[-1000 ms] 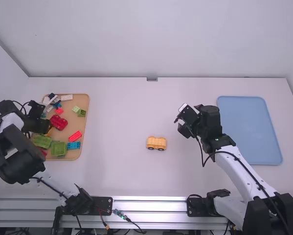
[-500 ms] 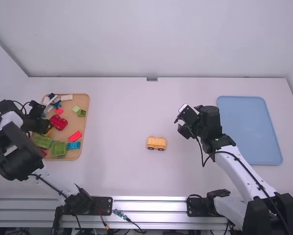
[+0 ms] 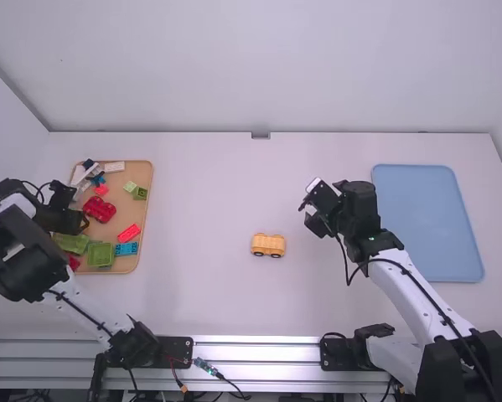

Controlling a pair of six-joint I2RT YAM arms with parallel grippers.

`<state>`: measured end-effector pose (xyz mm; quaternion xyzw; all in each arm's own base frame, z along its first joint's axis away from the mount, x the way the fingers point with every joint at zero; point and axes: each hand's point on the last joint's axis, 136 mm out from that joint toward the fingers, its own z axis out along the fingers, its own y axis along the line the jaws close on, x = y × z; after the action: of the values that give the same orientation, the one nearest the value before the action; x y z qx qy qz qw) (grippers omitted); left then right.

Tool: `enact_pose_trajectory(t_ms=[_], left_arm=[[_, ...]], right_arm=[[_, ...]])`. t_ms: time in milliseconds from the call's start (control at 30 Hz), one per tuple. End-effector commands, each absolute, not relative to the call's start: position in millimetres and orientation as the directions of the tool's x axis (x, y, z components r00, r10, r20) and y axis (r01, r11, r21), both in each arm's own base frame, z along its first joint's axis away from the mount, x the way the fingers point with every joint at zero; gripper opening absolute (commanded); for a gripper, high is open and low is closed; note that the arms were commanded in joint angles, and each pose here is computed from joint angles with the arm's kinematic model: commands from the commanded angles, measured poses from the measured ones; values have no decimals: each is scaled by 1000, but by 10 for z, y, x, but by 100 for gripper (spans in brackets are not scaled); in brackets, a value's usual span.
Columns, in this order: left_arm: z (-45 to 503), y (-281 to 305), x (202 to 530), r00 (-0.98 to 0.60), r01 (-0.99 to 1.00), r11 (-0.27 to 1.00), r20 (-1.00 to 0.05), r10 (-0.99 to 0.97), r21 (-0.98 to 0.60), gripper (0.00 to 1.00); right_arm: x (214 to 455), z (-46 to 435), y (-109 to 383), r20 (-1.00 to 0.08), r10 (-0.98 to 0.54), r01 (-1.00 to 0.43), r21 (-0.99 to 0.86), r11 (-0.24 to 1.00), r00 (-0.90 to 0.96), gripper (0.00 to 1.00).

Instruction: Assemble lego blocks to make yellow taxi

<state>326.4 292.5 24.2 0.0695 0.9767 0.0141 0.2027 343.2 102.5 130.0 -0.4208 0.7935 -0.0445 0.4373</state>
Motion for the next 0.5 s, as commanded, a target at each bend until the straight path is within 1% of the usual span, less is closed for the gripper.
enact_pose_trajectory(t_ms=[0, 367, 467], left_arm=[[216, 2912, 3277, -890, 141, 990, -433, 140, 31, 57], [222, 2768, 3379, -863, 186, 983, -479, 159, -8, 56], [158, 2784, 3357, -870, 180, 984, -470, 153, -14, 57]], right_arm=[[3413, 1311, 1025, -664, -700, -628, -433, 647, -263, 99], [3397, 1316, 1069, -674, -696, -645, -421, 638, -248, 99], [3397, 1315, 1068, -675, -694, -644, -419, 641, -251, 99]])
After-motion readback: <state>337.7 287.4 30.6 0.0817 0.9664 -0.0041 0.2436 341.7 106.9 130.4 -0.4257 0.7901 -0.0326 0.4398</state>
